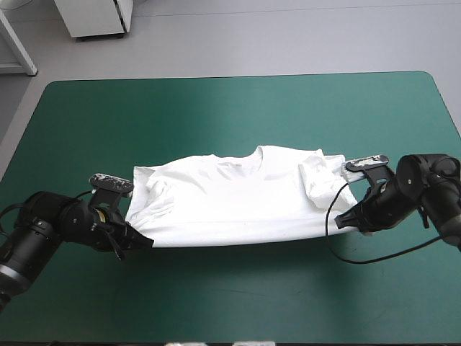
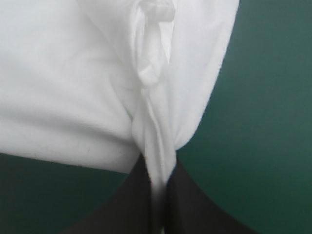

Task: Fold the cloth

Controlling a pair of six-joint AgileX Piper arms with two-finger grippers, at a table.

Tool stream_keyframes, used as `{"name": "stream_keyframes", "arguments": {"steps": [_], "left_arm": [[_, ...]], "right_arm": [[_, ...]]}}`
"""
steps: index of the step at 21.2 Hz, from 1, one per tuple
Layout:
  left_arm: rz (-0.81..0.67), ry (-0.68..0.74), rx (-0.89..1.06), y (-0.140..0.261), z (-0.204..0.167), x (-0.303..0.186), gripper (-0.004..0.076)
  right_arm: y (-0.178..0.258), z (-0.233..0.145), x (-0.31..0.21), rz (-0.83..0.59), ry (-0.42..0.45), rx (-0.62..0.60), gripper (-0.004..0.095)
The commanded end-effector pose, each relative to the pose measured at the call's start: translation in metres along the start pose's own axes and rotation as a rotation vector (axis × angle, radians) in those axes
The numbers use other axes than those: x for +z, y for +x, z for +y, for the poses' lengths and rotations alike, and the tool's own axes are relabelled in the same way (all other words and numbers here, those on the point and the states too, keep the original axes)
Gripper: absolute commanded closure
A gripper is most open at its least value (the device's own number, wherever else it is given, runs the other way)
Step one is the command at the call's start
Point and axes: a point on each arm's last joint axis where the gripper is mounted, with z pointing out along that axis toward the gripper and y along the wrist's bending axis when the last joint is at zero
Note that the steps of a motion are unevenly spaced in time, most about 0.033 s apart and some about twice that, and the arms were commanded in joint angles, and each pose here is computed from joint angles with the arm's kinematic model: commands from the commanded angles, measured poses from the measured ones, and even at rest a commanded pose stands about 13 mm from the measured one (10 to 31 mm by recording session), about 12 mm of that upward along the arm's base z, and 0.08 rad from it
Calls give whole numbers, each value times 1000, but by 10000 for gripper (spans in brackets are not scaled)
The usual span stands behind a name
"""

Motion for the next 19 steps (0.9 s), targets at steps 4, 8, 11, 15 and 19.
{"name": "stream_keyframes", "arguments": {"steps": [4,8,11,15,19], "left_arm": [[-226,-63,2,-28,3,-43,733],[-256,-166,40,-61,12,-31,733],[-270,-211,73,-92,16,-12,733],[-295,-296,96,-125,23,12,733],[-269,-310,123,-138,25,38,733]], "right_arm": [[-18,2,-53,-280,53,-17,925],[-49,-4,-53,-413,83,-18,925],[-78,-12,-33,-453,105,-18,925],[-116,-23,1,-474,116,-11,925],[-138,-29,26,-438,112,-7,925]]}}
